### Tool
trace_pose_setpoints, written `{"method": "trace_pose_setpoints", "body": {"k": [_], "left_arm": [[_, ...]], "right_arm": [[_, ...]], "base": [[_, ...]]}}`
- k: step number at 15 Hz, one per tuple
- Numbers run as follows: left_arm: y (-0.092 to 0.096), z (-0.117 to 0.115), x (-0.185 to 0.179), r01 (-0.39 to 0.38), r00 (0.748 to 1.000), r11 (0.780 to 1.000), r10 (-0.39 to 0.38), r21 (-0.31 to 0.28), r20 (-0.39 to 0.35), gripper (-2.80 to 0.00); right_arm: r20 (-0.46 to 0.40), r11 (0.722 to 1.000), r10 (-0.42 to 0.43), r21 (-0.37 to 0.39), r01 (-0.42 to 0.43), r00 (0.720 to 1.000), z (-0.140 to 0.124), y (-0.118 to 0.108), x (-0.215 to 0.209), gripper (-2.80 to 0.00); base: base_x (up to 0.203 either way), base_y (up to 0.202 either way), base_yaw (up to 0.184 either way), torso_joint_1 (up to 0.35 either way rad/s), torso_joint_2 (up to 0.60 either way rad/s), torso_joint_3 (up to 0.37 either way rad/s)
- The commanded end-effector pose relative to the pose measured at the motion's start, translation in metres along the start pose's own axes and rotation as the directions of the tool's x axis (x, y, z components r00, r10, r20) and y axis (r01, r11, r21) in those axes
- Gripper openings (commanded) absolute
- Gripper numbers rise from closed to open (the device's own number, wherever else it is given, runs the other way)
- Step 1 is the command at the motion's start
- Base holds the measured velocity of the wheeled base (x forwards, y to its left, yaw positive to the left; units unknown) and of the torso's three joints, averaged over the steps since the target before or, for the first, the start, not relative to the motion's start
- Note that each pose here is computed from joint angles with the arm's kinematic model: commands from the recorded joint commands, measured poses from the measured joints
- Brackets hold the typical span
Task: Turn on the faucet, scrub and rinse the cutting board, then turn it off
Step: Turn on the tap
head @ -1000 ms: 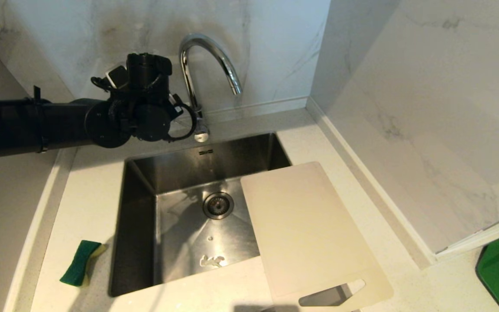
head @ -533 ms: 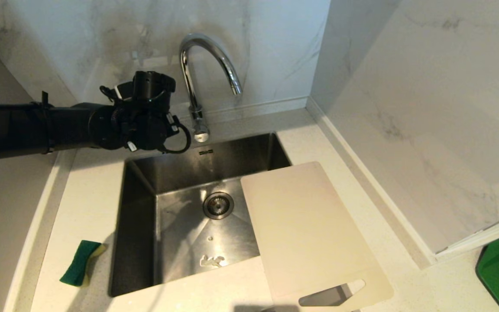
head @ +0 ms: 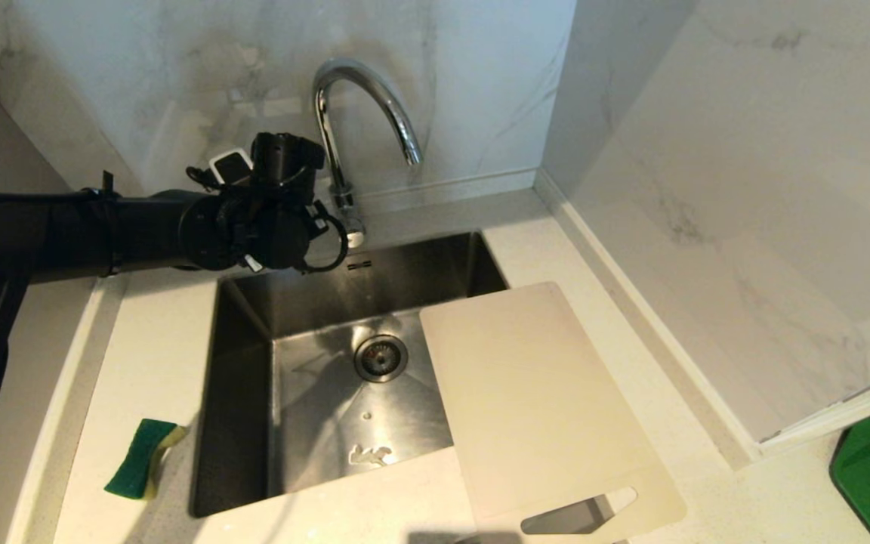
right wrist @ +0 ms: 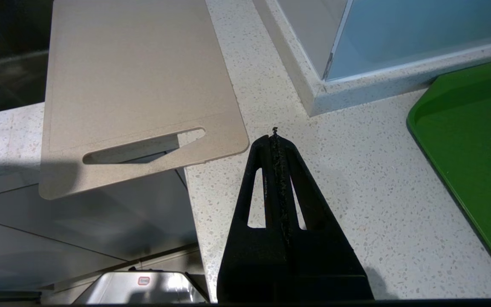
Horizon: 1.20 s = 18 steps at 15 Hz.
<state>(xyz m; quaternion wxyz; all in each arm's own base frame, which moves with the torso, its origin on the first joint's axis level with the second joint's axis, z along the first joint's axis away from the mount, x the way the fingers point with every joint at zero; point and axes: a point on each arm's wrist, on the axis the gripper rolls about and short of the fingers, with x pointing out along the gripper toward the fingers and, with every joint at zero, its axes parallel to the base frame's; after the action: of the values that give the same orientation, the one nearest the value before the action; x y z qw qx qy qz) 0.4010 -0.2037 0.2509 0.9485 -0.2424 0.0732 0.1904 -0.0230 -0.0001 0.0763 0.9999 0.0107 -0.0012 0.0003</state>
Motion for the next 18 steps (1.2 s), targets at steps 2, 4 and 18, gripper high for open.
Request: {"method": "trace_pose_setpoints", "body": {"k": [2, 4, 18], "left_arm": [[-0.008, 0.003, -0.006, 0.041, 0.999, 0.995, -0.037, -0.091, 0.038, 0.0], [-0.012, 0.006, -0.005, 0.052, 0.995, 0.988, -0.038, -0.146, 0.097, 0.0], [-0.009, -0.002, 0.003, 0.008, 0.993, 0.981, 0.015, -0.192, 0.117, 0.0]], "right_arm": [[0.0, 1.0, 0.0, 0.0, 0.0, 1.0, 0.0, 0.0, 0.0, -2.8], [-0.001, 1.0, 0.0, 0.0, 0.0, 1.0, 0.0, 0.0, 0.0, -2.8], [0.005, 1.0, 0.0, -0.011, 0.0, 1.0, 0.0, 0.0, 0.0, -2.8]], "base": [[0.0, 0.0, 0.0, 0.0, 0.0, 0.0], [0.0, 0.0, 0.0, 0.0, 0.0, 0.0], [0.0, 0.0, 0.0, 0.0, 0.0, 0.0]]}}
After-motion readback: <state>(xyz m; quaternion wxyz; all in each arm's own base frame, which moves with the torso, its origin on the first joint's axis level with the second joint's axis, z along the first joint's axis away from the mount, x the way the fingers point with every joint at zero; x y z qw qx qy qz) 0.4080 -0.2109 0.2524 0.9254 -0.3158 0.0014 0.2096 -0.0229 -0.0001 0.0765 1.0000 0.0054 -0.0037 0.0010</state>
